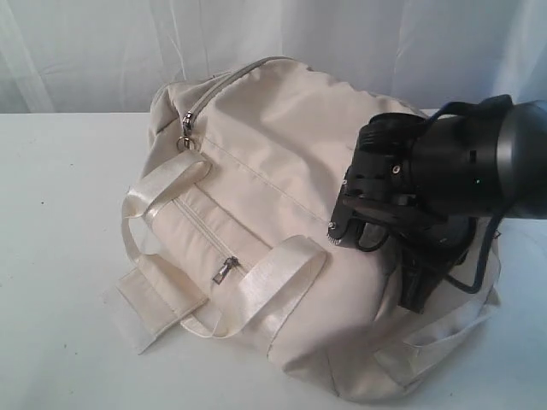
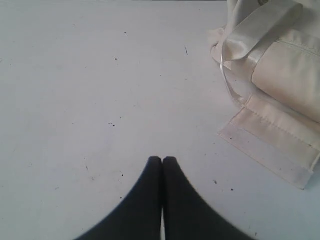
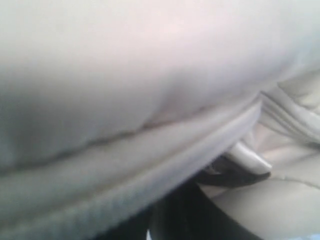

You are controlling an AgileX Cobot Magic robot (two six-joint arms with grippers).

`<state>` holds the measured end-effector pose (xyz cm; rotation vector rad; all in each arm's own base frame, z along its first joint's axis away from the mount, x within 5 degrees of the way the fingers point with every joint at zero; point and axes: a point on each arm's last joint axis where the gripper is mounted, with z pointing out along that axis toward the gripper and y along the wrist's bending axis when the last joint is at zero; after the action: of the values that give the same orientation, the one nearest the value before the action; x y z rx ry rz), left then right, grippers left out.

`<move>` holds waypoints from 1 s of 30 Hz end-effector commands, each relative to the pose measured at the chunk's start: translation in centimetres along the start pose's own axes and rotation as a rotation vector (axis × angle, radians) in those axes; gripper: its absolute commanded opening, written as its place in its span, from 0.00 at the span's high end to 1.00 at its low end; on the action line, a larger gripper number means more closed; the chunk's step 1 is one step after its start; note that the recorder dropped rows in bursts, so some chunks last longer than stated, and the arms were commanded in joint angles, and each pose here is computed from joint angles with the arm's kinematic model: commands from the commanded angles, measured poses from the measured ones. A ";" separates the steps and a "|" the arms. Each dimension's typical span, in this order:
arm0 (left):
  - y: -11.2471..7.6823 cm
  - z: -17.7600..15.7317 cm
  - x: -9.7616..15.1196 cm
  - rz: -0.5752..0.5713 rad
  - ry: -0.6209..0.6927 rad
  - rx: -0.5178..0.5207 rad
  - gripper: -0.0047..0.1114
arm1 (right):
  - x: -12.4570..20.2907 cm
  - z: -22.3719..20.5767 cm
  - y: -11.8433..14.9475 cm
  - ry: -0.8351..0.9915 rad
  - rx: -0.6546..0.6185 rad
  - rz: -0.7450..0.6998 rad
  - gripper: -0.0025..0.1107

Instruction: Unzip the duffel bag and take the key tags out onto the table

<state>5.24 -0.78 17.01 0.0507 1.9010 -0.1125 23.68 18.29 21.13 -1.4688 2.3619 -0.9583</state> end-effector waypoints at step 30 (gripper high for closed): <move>0.2 0.0 0.1 0.171 0.002 -0.020 0.96 | 12.9 -13.3 -3.7 -0.714 -0.280 0.568 0.40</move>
<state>5.25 -0.62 16.99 0.1407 1.8975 -0.0216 13.99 11.77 35.89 -0.8770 2.2064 0.0270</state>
